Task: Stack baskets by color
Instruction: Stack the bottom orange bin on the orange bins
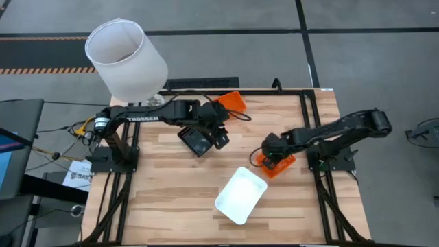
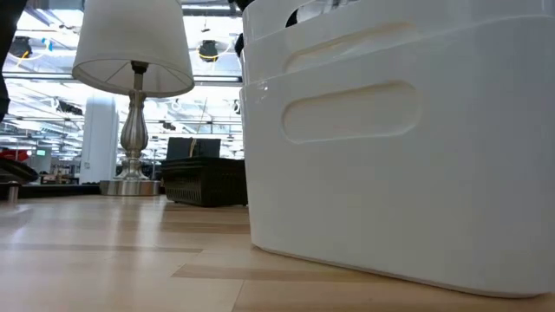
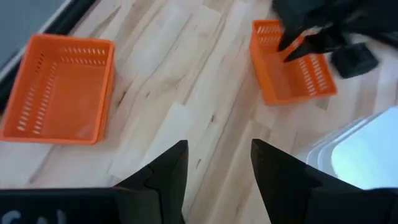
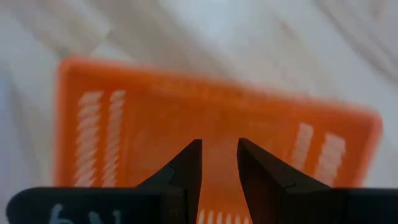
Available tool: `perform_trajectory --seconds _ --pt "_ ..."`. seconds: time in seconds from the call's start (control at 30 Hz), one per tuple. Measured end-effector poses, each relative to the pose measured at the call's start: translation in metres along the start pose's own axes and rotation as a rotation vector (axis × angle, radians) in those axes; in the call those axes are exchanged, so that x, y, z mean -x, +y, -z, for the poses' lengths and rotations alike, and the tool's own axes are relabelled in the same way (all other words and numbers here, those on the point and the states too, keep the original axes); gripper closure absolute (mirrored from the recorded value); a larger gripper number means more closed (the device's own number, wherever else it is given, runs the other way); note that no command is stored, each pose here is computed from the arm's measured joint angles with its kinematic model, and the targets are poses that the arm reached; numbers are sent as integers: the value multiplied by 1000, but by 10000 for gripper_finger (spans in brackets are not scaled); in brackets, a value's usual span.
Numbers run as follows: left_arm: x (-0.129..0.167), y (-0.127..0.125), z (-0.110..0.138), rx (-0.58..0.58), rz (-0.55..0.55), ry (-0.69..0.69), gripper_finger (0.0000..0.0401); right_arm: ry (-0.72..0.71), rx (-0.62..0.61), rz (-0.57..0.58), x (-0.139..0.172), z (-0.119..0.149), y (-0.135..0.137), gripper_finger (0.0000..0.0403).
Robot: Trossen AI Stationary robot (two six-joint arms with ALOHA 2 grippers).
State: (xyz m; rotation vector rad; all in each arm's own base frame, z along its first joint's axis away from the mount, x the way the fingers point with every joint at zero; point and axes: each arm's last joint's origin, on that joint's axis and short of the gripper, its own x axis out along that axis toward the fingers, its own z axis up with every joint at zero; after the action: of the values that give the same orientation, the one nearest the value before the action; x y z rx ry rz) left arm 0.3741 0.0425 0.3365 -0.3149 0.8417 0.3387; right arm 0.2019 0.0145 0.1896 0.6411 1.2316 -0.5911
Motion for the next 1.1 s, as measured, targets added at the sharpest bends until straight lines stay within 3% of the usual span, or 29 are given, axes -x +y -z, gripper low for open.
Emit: perform_trajectory --seconds 0.13,0.3,0.53,0.63,0.73,0.87,1.1 --pt "1 -2 3 -38 -66 -3 237 -27 29 68 -25 -14 4 278" --pt "0 3 4 -12 -105 16 237 -119 45 37 -42 -49 3 278" --pt "0 9 8 4 -216 30 237 -329 122 -19 -31 -114 -2 278" --pt "-1 11 8 5 -245 26 237 -358 125 -11 -14 -130 -3 278" --pt "-8 14 13 41 -237 44 237 -348 142 -6 9 -128 -1 278" --pt "-25 19 23 126 -238 37 237 -332 128 10 43 -107 -2 278" --pt "-62 18 33 302 -131 -201 237 -372 37 124 84 -60 -9 278"
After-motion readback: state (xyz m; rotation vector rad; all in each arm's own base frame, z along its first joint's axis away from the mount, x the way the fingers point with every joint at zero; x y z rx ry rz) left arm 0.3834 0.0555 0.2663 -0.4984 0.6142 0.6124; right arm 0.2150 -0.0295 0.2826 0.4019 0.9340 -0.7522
